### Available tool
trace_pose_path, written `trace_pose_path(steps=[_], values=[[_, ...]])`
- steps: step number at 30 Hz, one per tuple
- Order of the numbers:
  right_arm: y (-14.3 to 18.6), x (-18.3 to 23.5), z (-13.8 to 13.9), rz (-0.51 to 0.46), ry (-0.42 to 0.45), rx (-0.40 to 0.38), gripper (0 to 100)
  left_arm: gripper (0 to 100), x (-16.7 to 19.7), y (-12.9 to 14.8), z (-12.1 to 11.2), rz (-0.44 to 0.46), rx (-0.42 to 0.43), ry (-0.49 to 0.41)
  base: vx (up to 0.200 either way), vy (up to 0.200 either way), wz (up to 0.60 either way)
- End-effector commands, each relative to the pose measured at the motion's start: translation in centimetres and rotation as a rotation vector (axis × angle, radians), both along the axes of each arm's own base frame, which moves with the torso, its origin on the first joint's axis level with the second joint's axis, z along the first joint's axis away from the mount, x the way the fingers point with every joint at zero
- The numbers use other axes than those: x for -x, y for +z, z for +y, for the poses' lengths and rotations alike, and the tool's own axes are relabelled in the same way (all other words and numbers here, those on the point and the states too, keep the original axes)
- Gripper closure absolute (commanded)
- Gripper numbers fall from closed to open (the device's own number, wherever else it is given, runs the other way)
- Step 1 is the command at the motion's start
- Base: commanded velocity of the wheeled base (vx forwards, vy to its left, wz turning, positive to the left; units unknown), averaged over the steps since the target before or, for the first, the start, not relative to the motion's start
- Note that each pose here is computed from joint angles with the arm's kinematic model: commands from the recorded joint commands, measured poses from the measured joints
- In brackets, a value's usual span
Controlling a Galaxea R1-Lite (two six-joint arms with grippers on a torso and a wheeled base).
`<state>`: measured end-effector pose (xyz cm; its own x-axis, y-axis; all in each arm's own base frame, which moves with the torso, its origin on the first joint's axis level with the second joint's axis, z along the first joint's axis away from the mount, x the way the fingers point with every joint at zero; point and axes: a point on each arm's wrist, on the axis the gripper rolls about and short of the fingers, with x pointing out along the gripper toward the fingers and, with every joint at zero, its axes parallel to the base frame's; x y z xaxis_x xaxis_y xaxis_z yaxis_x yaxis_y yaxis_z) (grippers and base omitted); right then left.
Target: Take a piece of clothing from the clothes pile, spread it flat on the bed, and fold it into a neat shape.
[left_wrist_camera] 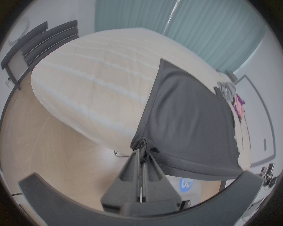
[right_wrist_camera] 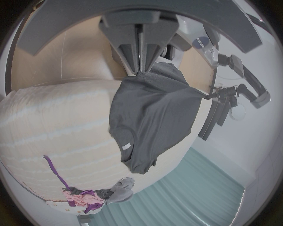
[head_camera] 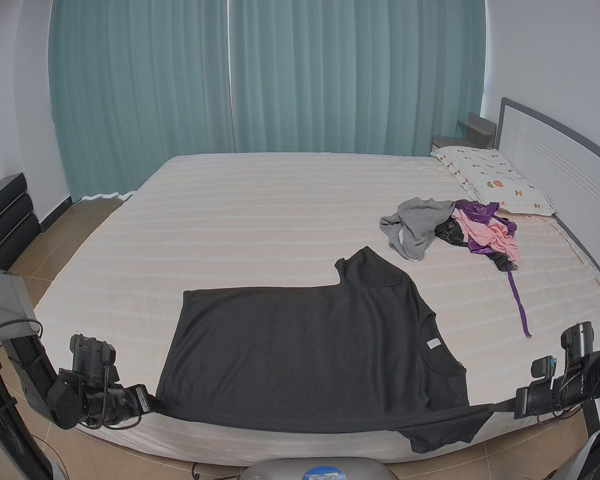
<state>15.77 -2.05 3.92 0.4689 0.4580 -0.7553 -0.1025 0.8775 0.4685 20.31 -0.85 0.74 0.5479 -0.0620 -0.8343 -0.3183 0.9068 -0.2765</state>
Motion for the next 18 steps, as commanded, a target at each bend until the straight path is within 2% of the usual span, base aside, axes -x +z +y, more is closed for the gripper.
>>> trace_pose_path(steps=[1,5,18], values=[[0.3,-2.8,-0.6,-0.015,-0.044,-0.027,100,100,-2.4,1.9,-0.2,-0.131,0.041,0.06,0.0,0.0,0.0],[0.8,-3.5,-0.7,-0.033,-0.068,-0.038,100,100,-3.2,3.2,-0.3,-0.193,0.066,0.089,0.0,0.0,0.0],[0.8,-4.8,-0.2,-0.041,-0.037,-0.032,100,100,-3.9,3.4,-0.7,-0.197,0.069,0.073,0.0,0.0,0.0]])
